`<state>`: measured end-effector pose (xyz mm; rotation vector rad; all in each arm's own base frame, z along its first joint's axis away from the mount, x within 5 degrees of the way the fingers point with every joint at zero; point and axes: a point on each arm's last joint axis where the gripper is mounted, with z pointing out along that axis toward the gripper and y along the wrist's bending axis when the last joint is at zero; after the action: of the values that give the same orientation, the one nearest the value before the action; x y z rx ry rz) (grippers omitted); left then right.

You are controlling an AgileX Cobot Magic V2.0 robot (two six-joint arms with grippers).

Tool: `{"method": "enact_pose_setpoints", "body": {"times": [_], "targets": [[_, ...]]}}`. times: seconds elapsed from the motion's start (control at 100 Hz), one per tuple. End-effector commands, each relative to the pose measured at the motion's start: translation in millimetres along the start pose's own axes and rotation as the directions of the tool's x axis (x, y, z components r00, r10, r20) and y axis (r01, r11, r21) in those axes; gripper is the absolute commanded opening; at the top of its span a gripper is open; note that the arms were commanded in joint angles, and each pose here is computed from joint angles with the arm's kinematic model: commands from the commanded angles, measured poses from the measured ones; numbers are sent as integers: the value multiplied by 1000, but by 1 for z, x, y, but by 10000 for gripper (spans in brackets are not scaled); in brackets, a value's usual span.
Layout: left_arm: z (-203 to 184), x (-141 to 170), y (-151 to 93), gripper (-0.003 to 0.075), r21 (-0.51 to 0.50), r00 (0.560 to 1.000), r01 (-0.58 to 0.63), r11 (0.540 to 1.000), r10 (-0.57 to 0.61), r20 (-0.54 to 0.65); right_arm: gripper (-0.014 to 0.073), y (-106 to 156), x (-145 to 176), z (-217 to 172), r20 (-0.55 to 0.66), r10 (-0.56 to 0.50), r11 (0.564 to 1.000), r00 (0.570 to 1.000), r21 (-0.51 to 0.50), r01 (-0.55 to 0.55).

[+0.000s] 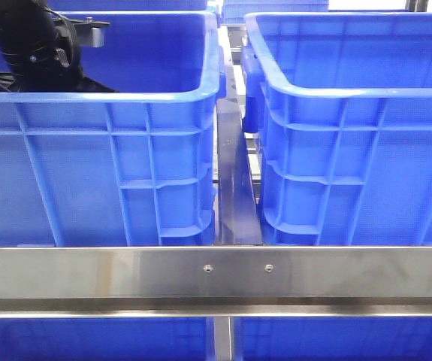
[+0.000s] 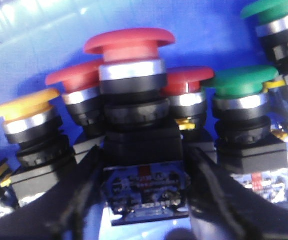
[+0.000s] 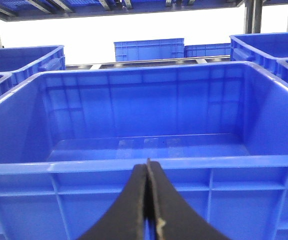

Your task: Pick red and yellow buttons and place in box

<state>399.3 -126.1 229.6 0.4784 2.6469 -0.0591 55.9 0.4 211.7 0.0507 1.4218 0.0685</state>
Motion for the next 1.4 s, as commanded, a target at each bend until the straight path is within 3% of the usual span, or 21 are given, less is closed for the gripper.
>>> {"method": "enact_pose_setpoints", "body": {"times": [0.0,0.4,0.66,1.0,1.22,1.31,1.39], "targets": [[-44,-17,-1,0,-6,988,-3,1000,4,154,-57,2,-16,-3,125,-11,1000,992,-14,12],[-137,-3,-11,-19,20,974,-16,1000,11,226,-57,2,-16,-3,125,-11,1000,992,-14,12],[-197,14,-67,-19,86,928,-198,977,158,336,-57,2,-16,-3,125,-11,1000,992,-14,12],[-235,49,-141,-19,193,863,-432,881,341,374,-57,2,-17,-3,141,-10,1000,990,-15,13],[-243,61,-167,-19,229,827,-509,830,398,397,-57,3,-32,-5,212,-8,1000,977,-21,13],[-244,63,-170,-19,233,822,-518,823,404,402,-57,4,-50,-7,211,-7,1000,977,-19,11],[-244,63,-170,-19,233,822,-518,823,404,402,-57,6,-73,-11,203,55,998,978,-27,-51]]}}
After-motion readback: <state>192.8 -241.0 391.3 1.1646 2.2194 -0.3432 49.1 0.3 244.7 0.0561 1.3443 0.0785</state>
